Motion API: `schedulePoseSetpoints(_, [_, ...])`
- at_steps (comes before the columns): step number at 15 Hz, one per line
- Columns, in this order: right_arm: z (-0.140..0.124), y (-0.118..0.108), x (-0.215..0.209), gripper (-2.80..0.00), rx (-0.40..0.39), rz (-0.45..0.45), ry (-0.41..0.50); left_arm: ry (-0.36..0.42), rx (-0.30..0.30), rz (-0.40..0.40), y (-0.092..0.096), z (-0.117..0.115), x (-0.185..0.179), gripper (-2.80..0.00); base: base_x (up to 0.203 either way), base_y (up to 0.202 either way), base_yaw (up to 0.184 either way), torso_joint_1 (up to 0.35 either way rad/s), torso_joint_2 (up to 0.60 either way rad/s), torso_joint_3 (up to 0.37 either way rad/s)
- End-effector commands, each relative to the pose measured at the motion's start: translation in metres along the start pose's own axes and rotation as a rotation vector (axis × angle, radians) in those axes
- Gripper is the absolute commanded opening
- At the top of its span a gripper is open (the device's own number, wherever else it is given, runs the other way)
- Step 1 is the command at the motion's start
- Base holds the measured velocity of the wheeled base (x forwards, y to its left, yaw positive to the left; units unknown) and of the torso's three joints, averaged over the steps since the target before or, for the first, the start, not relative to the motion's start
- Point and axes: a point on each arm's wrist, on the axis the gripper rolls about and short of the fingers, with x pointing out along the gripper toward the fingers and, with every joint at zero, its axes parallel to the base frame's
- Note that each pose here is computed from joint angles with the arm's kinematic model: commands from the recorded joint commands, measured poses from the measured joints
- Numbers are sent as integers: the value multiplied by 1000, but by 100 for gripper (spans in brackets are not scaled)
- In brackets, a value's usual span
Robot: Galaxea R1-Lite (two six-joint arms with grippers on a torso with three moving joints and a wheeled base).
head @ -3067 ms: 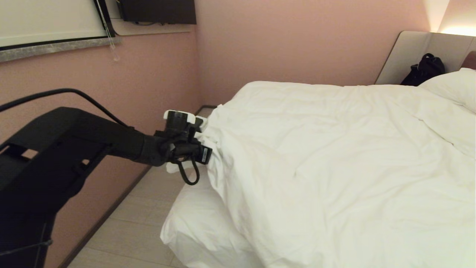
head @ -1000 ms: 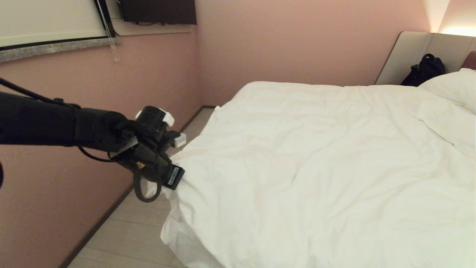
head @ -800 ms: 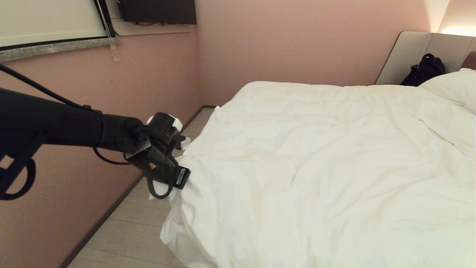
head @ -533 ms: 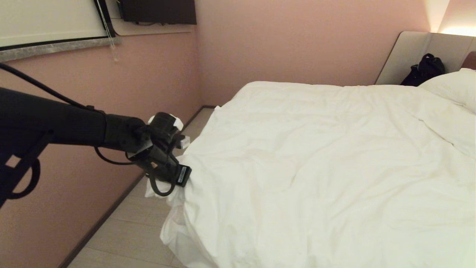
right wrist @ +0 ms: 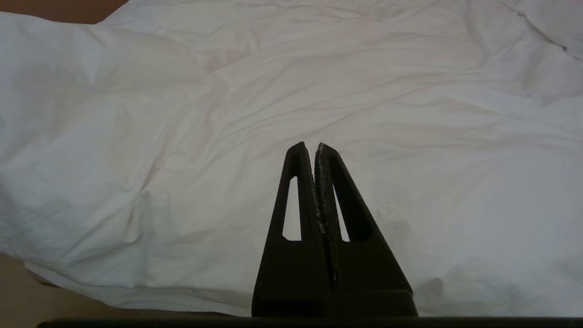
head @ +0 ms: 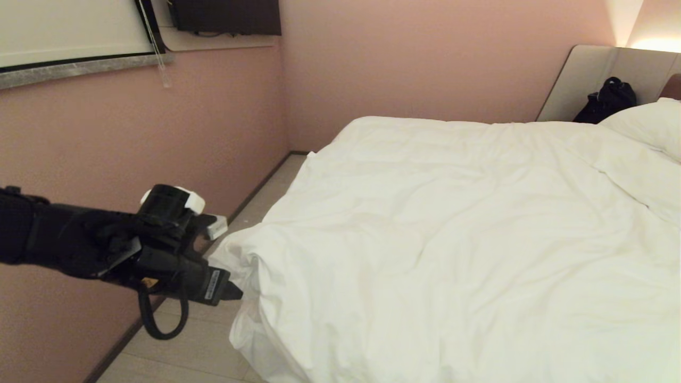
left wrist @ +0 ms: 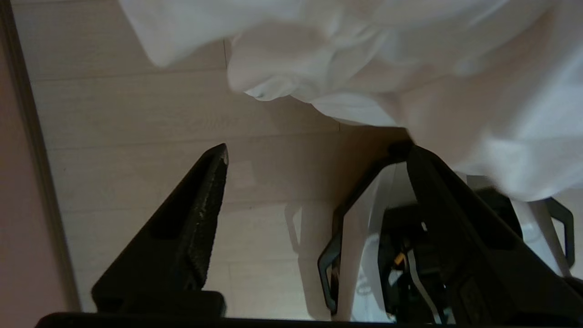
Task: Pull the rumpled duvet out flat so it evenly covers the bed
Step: Flatten the corners of the folded blanket
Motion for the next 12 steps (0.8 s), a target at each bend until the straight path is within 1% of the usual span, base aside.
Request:
schedulePoseSetpoints(1, [0, 0, 0, -280, -1, 0, 2, -108, -15, 6, 10, -16, 0, 0, 0, 0, 0, 0, 0, 0])
schedulePoseSetpoints(2, [0, 0, 0, -280, -1, 0, 2, -148, -13, -10, 14, -25, 5, 0, 0, 0, 0, 0, 0, 0])
schedulePoseSetpoints(3, [0, 0, 0, -280, -1, 0, 2, -180, -2, -27, 16, -36, 10, -277, 0, 0, 0, 0, 0, 0])
schedulePoseSetpoints(5, [0, 0, 0, -280, -1, 0, 1, -227, 18, -45, 19, -50, 23, -280, 0, 0, 0, 0, 0, 0])
schedulePoseSetpoints(8, [0, 0, 0, -280, -1, 0, 0, -233, 22, -55, 21, -64, 56, -280, 0, 0, 0, 0, 0, 0])
schedulePoseSetpoints(9, [0, 0, 0, -280, -1, 0, 0, -255, 26, -55, 21, -70, 64, -280, 0, 0, 0, 0, 0, 0])
schedulePoseSetpoints(11, [0, 0, 0, -280, -1, 0, 1, -304, 44, -59, 18, -80, 77, -280, 0, 0, 0, 0, 0, 0])
schedulePoseSetpoints(12, [0, 0, 0, -280, -1, 0, 1, -317, 56, -64, 15, -85, 81, -280, 0, 0, 0, 0, 0, 0])
